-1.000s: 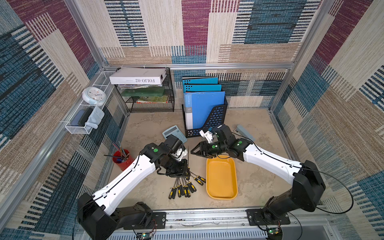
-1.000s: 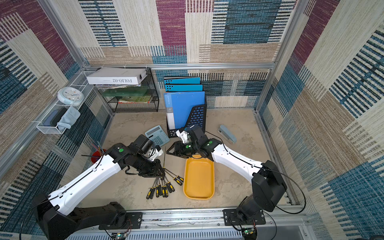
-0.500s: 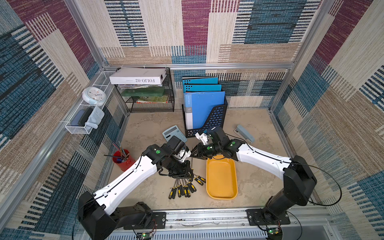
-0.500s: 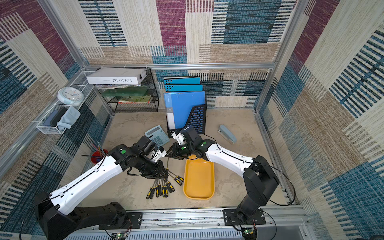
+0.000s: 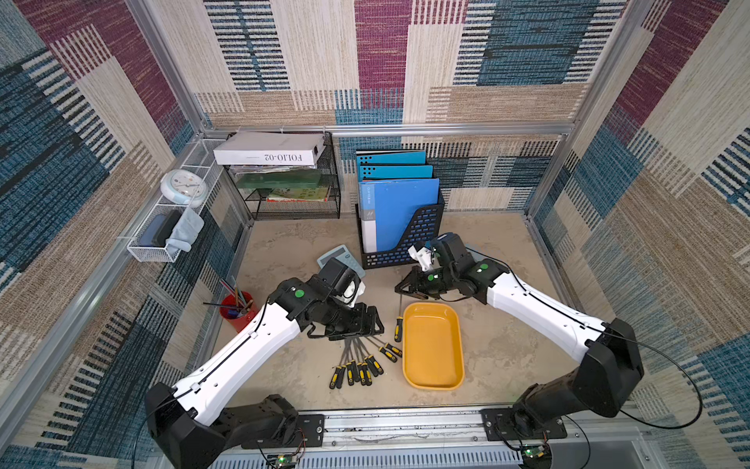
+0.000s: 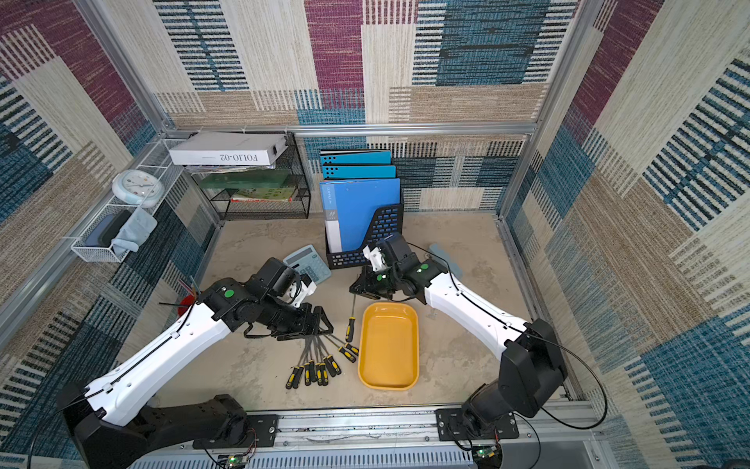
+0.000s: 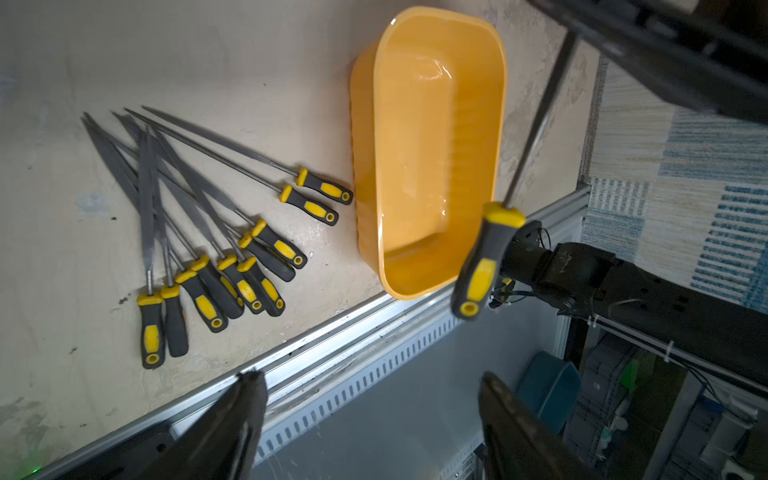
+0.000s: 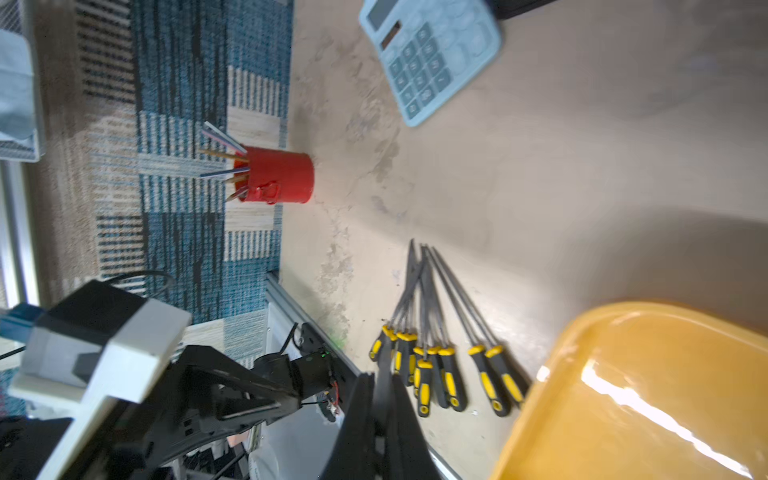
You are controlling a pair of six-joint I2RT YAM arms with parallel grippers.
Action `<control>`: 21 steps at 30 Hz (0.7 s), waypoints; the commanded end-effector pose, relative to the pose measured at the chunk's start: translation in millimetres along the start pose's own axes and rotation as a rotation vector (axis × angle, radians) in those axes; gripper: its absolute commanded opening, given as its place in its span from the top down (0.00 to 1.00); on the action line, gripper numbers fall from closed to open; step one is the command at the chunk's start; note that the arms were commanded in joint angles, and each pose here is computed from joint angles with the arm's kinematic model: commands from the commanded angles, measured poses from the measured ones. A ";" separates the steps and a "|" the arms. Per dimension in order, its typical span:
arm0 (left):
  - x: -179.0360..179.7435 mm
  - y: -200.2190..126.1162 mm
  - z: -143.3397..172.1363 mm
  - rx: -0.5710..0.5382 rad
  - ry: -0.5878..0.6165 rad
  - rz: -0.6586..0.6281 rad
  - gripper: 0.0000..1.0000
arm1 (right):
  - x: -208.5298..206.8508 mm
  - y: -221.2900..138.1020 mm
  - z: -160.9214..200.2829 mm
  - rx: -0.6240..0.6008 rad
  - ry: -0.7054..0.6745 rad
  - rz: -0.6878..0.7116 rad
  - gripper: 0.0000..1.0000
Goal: Put the file tool into the storage box
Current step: Place the file tool in the storage box.
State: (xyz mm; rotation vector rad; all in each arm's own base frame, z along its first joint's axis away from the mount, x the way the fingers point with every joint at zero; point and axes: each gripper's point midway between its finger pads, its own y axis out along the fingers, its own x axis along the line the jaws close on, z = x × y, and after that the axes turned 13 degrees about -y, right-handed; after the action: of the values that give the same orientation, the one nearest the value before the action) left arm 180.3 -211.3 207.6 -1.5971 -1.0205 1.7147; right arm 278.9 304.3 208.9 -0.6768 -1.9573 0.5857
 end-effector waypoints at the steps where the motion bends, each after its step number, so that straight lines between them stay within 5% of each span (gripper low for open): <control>1: 29.4 -5.4 -4.2 -0.063 -0.046 -0.112 0.15 | -41.7 -10.3 31.5 0.110 0.022 0.148 1.00; 2: 37.2 -5.7 -4.6 -0.075 -0.060 -0.138 0.07 | -48.7 -9.3 37.5 0.128 0.026 0.166 1.00; 21: 109.8 24.5 17.4 -0.022 -0.237 -0.350 0.08 | -97.1 50.0 110.3 0.297 0.068 0.272 1.00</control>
State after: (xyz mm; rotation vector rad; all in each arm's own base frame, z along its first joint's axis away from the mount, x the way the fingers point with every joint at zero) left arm 155.2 -143.2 131.0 -1.1976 -1.3144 1.6824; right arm 228.4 259.4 72.2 -0.7539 -1.6838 0.9974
